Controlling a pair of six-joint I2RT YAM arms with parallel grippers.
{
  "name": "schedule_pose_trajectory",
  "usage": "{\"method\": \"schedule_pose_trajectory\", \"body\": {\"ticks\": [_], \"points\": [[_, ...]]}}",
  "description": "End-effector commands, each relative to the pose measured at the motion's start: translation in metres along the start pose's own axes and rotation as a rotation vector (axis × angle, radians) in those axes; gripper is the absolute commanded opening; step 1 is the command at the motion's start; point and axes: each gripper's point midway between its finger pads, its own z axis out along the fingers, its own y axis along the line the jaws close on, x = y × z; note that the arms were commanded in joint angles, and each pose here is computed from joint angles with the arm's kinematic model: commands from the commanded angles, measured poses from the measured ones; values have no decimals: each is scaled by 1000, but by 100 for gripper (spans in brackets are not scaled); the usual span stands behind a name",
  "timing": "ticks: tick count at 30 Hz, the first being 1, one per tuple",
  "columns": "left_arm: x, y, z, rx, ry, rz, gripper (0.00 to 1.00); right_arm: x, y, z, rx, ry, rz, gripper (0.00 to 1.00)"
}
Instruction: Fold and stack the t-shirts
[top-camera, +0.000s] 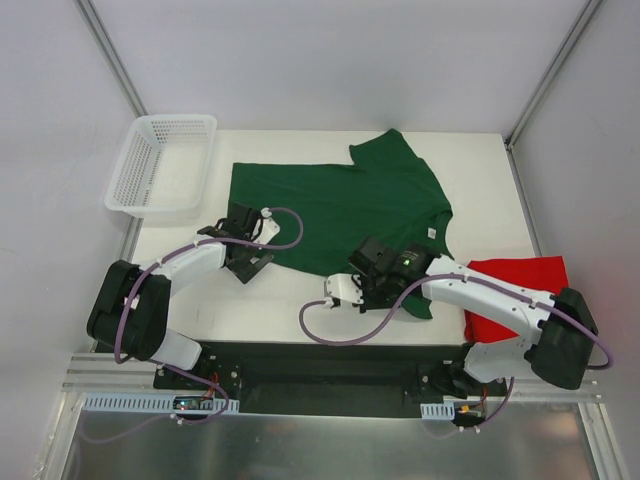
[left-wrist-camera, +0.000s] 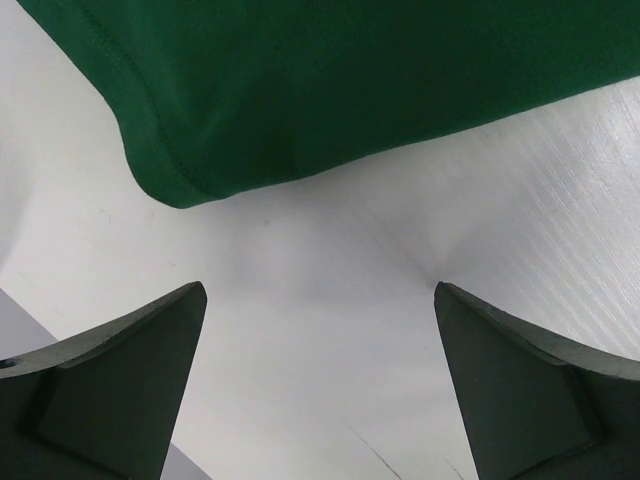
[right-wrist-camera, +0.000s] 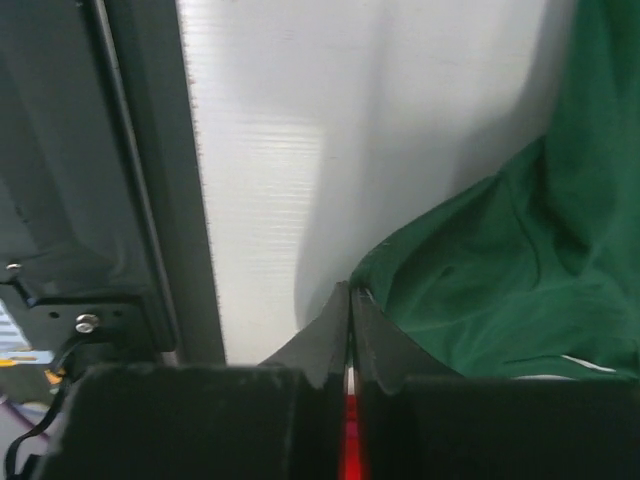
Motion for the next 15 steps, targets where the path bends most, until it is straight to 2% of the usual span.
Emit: {"method": "schedule_pose_trajectory", "body": {"ticks": [1,15], "points": [[-5,4,-3,0,-10,-19,99,2,39,2,-191,33,-6,1],[-6,3,-2,8,0,-12,99,-43,75,14,-499,34,33,1]]}}
